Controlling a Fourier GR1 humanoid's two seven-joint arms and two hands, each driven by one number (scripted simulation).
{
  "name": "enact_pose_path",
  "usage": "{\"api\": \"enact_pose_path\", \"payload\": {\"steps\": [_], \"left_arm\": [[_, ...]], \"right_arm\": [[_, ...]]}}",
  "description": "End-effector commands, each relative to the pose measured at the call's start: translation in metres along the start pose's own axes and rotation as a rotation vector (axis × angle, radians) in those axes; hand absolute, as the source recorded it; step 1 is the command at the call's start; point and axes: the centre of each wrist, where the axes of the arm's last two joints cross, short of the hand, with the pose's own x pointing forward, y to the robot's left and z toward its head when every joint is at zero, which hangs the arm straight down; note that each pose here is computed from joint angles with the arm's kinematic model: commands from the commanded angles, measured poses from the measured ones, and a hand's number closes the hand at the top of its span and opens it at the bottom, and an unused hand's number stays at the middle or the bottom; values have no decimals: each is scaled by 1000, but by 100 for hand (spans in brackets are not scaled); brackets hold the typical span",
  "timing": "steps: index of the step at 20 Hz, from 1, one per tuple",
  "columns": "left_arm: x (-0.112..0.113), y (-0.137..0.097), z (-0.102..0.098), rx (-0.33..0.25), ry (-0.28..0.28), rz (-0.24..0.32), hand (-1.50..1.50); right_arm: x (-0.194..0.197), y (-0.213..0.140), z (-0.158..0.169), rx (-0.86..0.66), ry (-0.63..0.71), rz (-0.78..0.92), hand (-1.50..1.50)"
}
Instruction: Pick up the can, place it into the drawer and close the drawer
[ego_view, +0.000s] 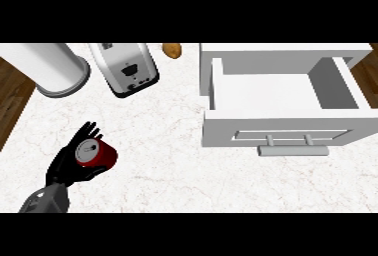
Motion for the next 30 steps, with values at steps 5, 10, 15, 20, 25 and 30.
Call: {"api": "enact_pose_path", "payload": {"steps": [5, 10, 15, 20, 25, 30], "left_arm": [[-1, -16, -12, -131, 49, 94, 150], [14, -29, -28, -197, -58, 94, 150], [35, -59, -41, -284, -87, 101, 150], [24, -105, -46, -24, -200, 149, 150], [53, -138, -57, 6, -234, 129, 150], [104, -160, -47, 4, -323, 69, 150]], "right_arm": [[1, 3, 5, -9, 7, -9, -150], [1, 4, 6, 7, 15, -28, -150], [8, 6, 19, -4, 14, -5, -150], [-5, 7, 1, -17, 4, -26, -150], [-7, -9, 9, -18, 3, -16, -150], [7, 13, 16, -16, 18, -15, -150]]}}
